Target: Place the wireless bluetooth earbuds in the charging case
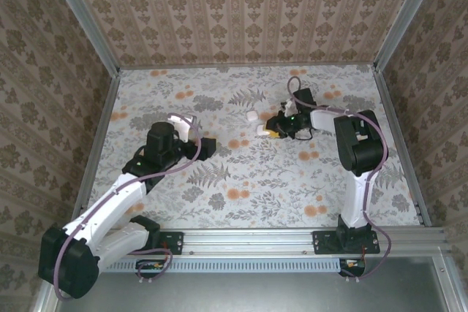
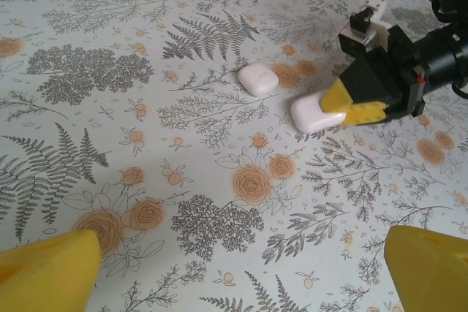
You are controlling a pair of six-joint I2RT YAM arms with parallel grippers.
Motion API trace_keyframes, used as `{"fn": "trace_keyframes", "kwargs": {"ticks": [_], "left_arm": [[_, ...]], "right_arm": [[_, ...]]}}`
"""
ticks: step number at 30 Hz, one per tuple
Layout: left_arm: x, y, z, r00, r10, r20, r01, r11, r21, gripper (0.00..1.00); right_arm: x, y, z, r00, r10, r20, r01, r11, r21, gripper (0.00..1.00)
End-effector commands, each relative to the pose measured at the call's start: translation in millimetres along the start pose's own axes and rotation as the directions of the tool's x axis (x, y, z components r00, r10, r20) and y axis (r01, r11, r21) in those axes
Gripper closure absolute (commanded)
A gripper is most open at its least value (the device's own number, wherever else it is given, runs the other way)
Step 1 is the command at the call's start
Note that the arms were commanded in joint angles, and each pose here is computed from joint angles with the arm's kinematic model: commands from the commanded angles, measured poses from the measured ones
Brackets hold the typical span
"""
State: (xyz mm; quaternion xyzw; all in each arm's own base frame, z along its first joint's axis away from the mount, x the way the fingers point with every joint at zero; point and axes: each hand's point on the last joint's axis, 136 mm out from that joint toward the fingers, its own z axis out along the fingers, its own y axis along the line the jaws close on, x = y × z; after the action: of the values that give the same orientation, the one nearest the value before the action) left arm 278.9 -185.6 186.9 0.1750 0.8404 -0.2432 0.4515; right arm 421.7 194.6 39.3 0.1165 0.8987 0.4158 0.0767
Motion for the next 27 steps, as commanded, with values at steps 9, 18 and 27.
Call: {"fn": "trace_keyframes", "kwargs": {"ticks": [9,18,27], "left_arm": [[-3.9,1.8,2.1,1.0,-0.013,0.002,0.013,1.0,0.001,0.0],[-3.6,2.8,-2.4,1.0,0.003,-0.005,-0.003,1.0,-0.008,0.0],[-9.9,9.5,-12.2,1.0,-0.004,0.016,0.005,0.999,-0.04,0.0]], "right_arm": [[-45.1,-17.8,2.4,1.0,0.004,-0.013,-0.004,1.0,0.021,0.88],[-52.9,-33.0,-9.8,1.0,0.002,0.002,-0.002,0.988,0.156,0.57],[-67.0,8.0,-86.9,0.981,-0.133,0.138,0.097,0.965,0.243,0.39]]}}
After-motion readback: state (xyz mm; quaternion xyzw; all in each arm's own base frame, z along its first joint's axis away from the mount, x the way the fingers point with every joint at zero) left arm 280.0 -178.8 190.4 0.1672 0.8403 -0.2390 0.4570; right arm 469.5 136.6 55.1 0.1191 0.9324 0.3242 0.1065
